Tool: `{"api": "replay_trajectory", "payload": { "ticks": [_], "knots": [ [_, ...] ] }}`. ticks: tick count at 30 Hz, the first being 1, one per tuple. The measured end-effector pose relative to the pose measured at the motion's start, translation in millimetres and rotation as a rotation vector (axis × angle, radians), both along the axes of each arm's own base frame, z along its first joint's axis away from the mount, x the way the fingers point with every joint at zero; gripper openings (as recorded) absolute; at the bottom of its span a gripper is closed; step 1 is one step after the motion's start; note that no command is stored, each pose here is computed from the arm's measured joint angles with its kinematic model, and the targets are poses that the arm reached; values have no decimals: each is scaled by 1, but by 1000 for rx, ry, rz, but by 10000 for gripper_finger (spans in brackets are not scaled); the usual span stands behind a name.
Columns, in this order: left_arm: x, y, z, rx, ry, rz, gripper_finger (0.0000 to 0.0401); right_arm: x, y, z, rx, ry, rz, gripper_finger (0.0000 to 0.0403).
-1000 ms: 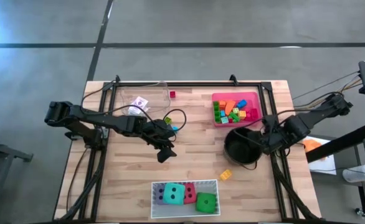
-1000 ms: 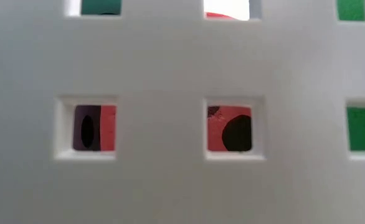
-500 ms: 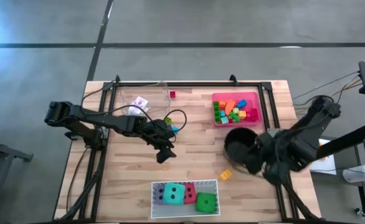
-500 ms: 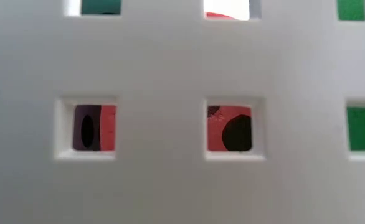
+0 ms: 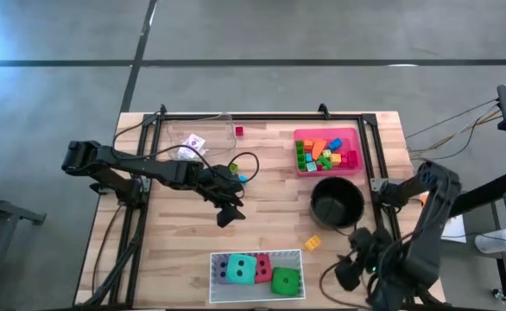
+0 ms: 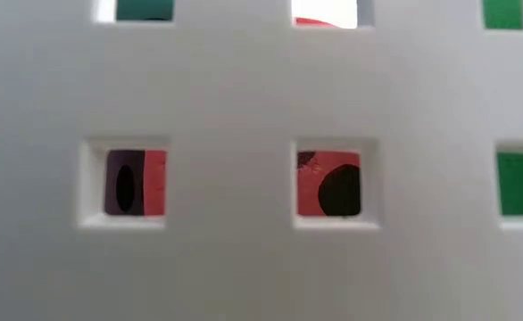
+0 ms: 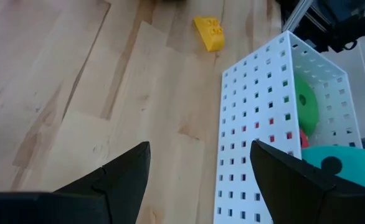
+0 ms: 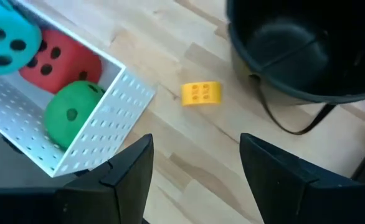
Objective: Pick & Place Toys
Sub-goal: Adjust the white bin
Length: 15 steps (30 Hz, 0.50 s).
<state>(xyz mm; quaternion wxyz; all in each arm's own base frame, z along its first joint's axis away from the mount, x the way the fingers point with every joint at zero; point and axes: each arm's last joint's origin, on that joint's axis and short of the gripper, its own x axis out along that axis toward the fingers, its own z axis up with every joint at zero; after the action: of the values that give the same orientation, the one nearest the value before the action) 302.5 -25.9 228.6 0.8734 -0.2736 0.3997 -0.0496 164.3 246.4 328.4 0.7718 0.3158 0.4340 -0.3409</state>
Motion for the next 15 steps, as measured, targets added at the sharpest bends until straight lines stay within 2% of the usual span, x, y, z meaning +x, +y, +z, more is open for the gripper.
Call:
{"api": "replay_trajectory", "payload": {
  "ticks": [7,12,15],
  "knots": [
    [1,0,1,-8,-18,-4,278,3,37,-24,-92,4,102,231],
    [1,0,1,-7,-19,-5,278,9,59,-46,-215,90,415,231],
    [1,0,1,-6,-19,-6,278,19,60,-53,-261,176,588,231]
  ]
}}
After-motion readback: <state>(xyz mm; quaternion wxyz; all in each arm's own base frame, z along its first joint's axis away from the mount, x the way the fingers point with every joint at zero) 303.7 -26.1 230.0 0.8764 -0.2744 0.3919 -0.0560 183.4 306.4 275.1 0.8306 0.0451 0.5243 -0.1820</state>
